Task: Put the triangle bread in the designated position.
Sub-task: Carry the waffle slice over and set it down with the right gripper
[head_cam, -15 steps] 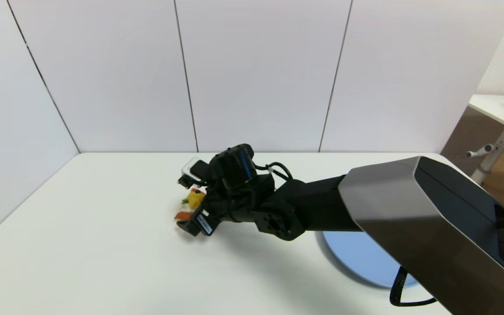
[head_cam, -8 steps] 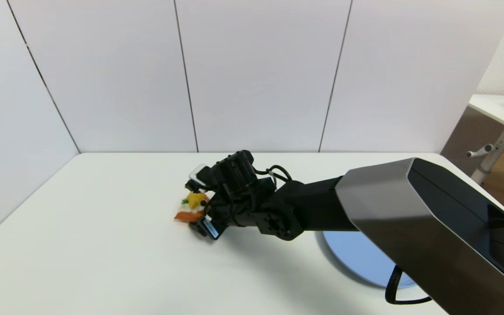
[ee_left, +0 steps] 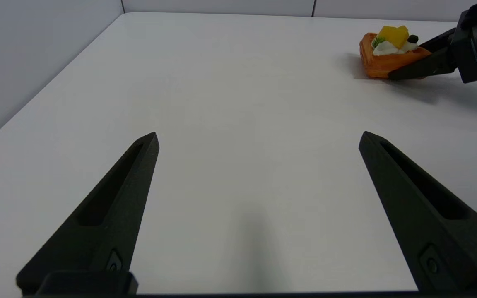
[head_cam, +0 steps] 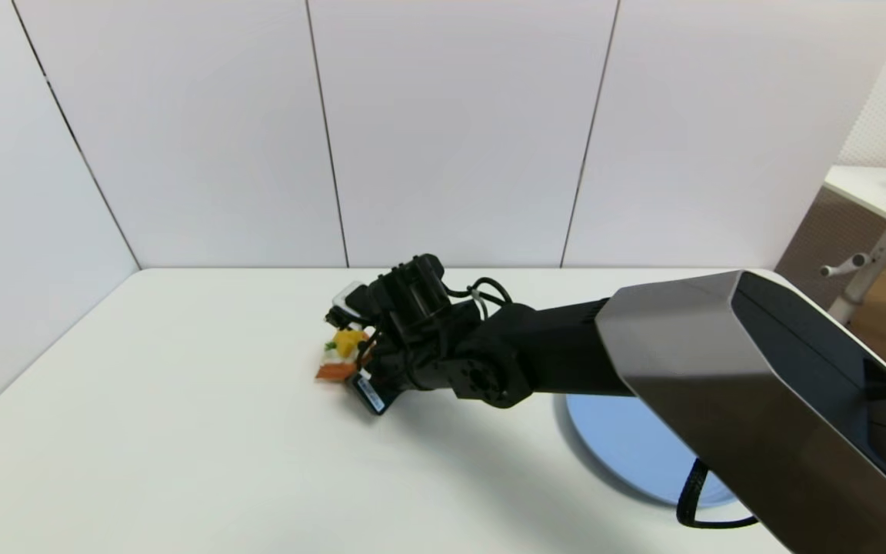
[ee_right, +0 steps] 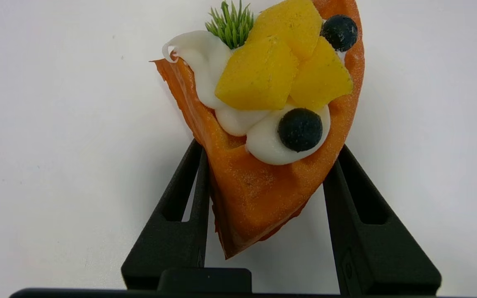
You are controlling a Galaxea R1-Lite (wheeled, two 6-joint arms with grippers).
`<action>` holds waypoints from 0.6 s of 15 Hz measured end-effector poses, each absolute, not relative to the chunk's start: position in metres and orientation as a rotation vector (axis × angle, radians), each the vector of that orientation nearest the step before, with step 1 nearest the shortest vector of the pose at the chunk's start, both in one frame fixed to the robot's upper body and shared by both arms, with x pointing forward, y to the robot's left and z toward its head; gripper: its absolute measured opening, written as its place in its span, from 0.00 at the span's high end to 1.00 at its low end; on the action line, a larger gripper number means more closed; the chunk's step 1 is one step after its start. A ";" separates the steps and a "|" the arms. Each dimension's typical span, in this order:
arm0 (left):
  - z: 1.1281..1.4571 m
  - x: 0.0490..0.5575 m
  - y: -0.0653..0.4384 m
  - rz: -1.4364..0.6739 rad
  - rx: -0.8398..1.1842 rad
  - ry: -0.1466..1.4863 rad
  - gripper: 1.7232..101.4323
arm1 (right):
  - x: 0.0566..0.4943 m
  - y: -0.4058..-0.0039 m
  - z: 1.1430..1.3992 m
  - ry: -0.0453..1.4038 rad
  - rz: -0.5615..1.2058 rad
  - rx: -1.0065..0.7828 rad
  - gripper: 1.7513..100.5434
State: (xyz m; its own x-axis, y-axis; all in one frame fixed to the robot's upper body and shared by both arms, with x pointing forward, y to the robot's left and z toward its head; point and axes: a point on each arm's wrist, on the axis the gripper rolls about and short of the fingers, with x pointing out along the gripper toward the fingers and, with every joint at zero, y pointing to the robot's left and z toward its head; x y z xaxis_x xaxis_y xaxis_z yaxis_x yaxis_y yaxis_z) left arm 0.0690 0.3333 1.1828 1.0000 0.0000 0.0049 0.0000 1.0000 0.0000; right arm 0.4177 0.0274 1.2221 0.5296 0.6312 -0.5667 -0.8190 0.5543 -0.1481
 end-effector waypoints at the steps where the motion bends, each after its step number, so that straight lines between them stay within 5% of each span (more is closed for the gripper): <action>1: 1.183 0.069 0.333 0.000 0.000 -0.004 0.04 | 0.419 0.027 1.231 0.471 0.897 -0.420 0.55; 9: 1.183 0.069 0.333 0.000 0.000 -0.005 0.04 | 0.445 -0.005 1.294 0.296 0.824 -0.399 0.55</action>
State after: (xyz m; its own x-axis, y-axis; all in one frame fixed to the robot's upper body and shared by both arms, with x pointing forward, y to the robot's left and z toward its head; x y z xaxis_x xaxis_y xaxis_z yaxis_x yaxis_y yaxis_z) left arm 0.0690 0.3333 1.1828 1.0000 -0.0004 0.0049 0.0004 1.0000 0.0000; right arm 0.4451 -0.0047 1.2935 0.6457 0.6478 -0.4043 -0.7569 0.6127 -0.2272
